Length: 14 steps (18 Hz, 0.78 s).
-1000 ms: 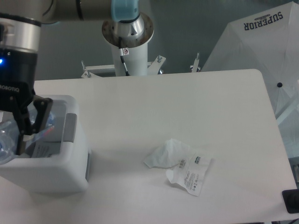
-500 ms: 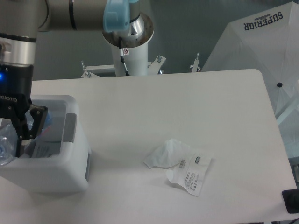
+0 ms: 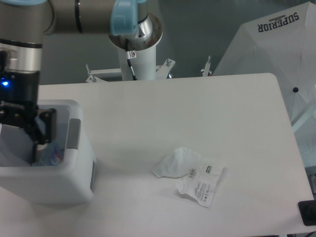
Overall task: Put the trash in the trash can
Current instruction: 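Lower the bottle into the bin and open the gripper, then move the gripper back over the tissue and paper packet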
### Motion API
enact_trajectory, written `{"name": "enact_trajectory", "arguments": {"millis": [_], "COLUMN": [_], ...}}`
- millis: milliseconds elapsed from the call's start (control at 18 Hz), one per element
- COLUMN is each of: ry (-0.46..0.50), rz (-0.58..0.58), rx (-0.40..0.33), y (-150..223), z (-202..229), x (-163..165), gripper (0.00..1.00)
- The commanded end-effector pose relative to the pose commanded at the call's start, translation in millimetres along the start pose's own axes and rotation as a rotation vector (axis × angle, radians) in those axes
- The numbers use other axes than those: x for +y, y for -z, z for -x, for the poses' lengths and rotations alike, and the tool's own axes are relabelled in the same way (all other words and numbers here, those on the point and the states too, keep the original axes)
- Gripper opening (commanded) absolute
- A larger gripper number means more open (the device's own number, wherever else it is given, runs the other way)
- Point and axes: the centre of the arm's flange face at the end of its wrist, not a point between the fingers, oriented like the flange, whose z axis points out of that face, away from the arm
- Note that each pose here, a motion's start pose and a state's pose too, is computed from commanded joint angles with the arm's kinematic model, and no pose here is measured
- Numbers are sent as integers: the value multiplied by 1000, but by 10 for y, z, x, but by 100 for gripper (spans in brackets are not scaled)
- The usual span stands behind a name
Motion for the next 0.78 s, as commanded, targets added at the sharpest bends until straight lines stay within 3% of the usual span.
{"name": "enact_trajectory", "arguments": {"millis": [278,444,611,778], "ry": [133,103,-63,-393], "rz": [29,96,240,414], "rx": [-151,-239,-271,-237], "y": [-77,-251,-569,-797], "z": [1338,1897,2153,2400], "x": [99,314,795,1314], "gripper": [100,100,99,99]}}
